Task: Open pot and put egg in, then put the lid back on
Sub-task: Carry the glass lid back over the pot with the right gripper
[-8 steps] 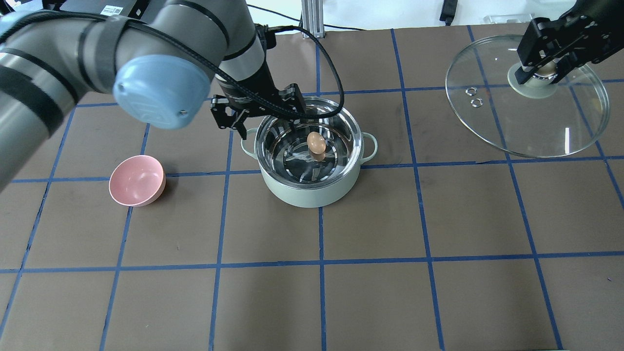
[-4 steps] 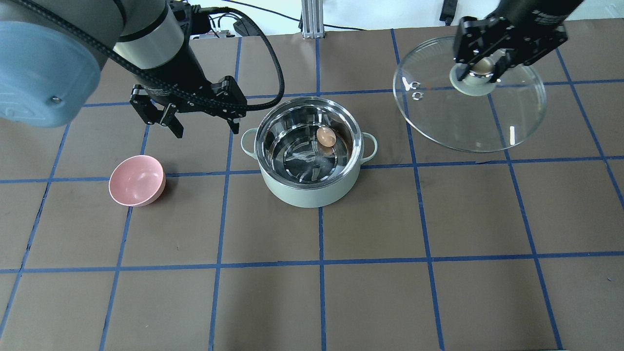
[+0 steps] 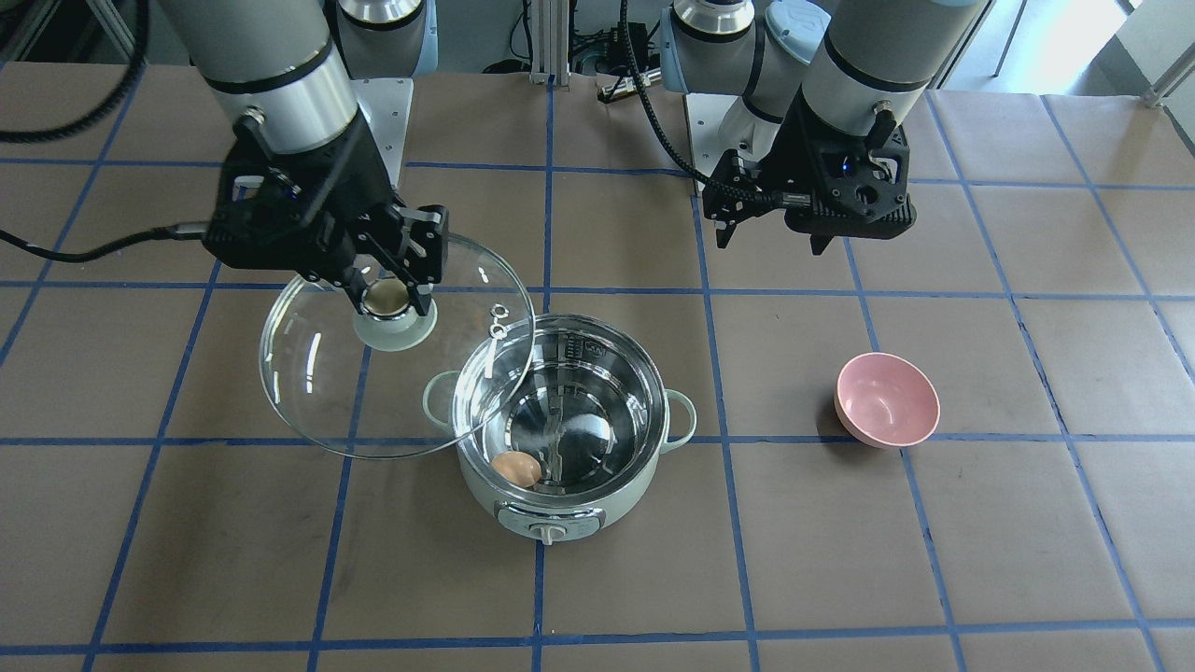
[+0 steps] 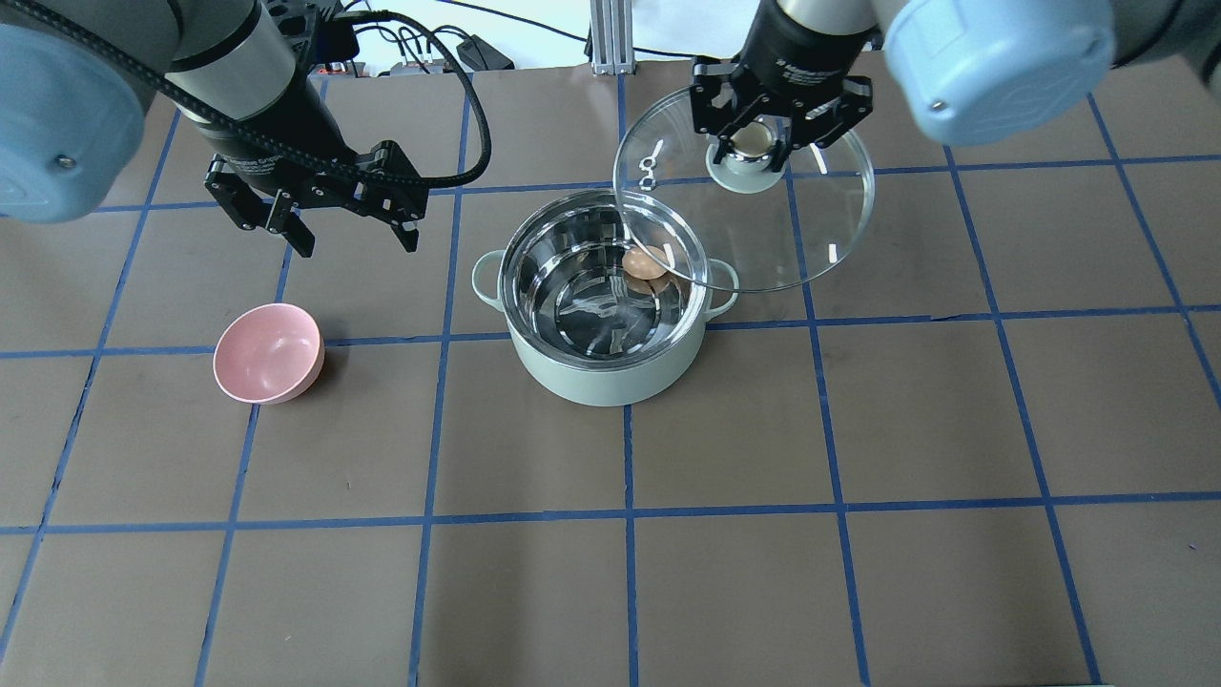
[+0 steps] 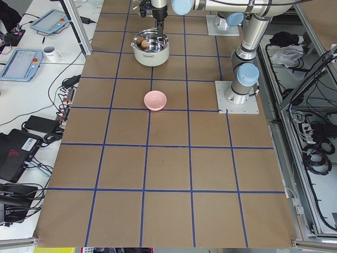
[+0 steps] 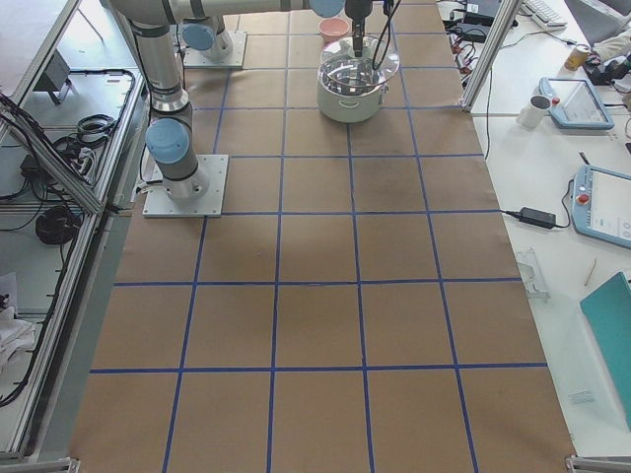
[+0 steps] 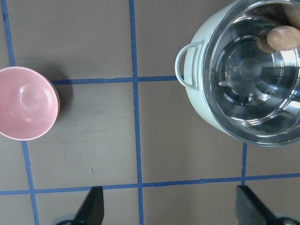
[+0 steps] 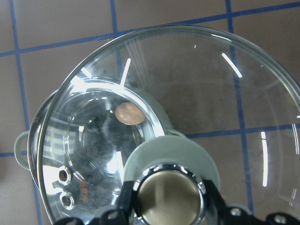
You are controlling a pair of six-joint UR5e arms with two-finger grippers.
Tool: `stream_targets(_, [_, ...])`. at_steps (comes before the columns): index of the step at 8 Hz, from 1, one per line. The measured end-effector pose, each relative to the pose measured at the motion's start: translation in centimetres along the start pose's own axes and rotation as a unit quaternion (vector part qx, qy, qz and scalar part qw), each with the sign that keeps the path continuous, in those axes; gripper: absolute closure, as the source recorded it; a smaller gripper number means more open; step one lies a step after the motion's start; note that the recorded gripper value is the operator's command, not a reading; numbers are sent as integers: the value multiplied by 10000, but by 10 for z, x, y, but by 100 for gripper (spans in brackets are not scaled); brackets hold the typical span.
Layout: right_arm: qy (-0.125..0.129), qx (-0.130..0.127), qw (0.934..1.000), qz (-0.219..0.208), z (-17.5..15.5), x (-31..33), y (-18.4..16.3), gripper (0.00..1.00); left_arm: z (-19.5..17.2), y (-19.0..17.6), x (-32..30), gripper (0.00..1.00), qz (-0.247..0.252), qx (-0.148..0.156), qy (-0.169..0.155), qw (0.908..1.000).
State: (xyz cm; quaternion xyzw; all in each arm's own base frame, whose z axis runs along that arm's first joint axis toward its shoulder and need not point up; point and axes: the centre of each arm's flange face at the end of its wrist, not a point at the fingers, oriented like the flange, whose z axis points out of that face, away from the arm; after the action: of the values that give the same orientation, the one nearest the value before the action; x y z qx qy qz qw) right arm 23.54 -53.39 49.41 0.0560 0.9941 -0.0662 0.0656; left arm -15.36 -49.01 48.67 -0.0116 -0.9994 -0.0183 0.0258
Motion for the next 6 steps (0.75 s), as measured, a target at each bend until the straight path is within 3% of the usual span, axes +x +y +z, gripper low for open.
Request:
stream_targets(3, [-83, 36, 9999, 57, 65, -81, 13, 100, 1, -1, -3, 0, 39, -15, -11, 10000])
stream_targets(6, [63, -42, 10000, 39, 113, -110, 19, 100, 1, 0, -3, 0, 44, -18, -3, 10000])
